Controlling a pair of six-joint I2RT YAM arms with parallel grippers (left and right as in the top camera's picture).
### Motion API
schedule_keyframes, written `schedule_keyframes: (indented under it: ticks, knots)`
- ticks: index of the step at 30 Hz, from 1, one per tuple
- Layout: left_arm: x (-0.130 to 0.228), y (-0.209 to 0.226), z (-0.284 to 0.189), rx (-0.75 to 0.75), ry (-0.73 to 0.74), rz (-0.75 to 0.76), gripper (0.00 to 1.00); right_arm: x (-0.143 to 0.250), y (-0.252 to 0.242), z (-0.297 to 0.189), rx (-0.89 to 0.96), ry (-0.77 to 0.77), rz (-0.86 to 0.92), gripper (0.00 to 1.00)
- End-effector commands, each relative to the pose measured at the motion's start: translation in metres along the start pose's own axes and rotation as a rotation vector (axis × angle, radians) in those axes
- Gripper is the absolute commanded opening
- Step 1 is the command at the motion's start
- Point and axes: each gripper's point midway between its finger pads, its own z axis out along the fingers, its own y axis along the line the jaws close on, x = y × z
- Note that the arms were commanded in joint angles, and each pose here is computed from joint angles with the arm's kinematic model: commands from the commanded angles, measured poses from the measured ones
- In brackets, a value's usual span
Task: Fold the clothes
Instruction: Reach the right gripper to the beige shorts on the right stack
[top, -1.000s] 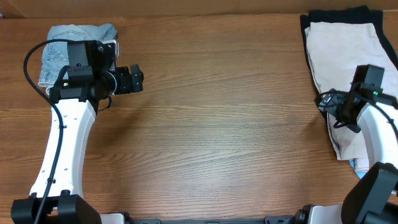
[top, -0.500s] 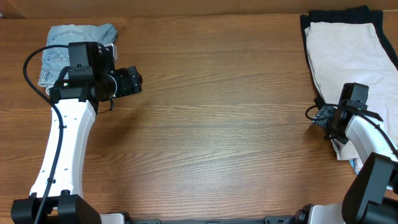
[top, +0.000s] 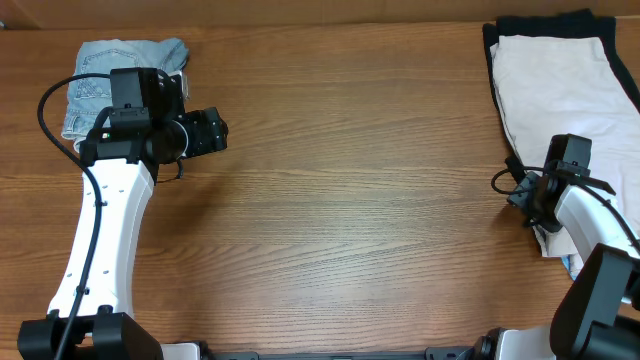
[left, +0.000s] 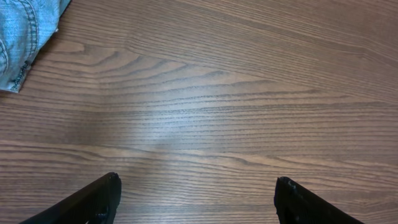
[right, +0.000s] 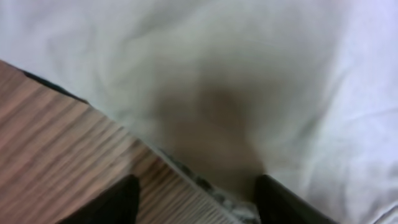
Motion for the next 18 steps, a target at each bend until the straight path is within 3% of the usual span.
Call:
schedule_keyframes:
  ticks: [1, 4, 8, 10, 15, 18]
  knots:
    - [-0.004, -0.007, -0.001, 0.017, -0.006, 0.0, 0.81, 0.001, -0.007, 0.006, 0.049, 0.001, -0.002, 0.65]
    - [-0.005, -0.006, -0.001, 0.015, -0.009, 0.002, 0.81, 0.002, -0.007, 0.009, 0.055, 0.008, -0.003, 0.56]
    - [-0.006, -0.006, -0.001, 0.016, -0.016, 0.003, 0.8, 0.001, -0.009, 0.01, 0.068, 0.0, -0.003, 0.25]
    - [-0.006, -0.006, -0.001, 0.016, -0.017, 0.004, 0.78, -0.002, -0.009, 0.01, 0.067, -0.01, -0.001, 0.17]
    - [-0.01, -0.007, -0.001, 0.019, -0.033, 0.037, 0.42, -0.009, 0.0, -0.001, 0.024, 0.012, -0.037, 0.04]
    - [-0.018, -0.009, -0.002, 0.026, -0.065, 0.046, 0.34, -0.014, 0.016, -0.018, -0.058, 0.055, -0.093, 0.04]
